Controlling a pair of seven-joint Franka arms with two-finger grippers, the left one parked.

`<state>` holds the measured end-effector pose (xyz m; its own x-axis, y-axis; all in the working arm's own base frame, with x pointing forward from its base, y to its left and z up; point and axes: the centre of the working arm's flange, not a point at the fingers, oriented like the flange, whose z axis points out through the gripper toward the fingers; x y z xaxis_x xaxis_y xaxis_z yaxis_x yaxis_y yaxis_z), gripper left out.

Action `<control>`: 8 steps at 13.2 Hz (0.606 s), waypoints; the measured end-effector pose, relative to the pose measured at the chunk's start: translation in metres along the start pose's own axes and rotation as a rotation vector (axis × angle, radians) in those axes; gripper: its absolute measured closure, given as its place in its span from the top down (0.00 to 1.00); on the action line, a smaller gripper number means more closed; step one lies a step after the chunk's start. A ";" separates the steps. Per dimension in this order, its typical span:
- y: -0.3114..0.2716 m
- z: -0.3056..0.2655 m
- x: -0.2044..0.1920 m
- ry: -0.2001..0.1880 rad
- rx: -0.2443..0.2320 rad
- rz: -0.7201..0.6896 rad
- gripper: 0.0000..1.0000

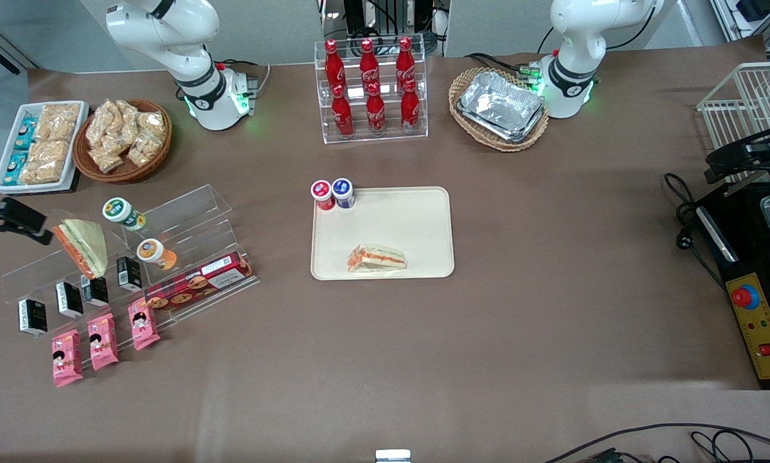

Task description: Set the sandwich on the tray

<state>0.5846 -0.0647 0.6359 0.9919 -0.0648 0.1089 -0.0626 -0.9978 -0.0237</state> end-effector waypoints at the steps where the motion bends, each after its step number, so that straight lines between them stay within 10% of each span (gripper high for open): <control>1: 0.013 -0.003 -0.002 0.001 -0.002 0.024 1.00; 8: 0.051 -0.007 -0.012 -0.021 0.006 0.097 1.00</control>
<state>0.5688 -0.1152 0.6401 0.9833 -0.1607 0.0853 -0.1579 -0.9867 -0.0393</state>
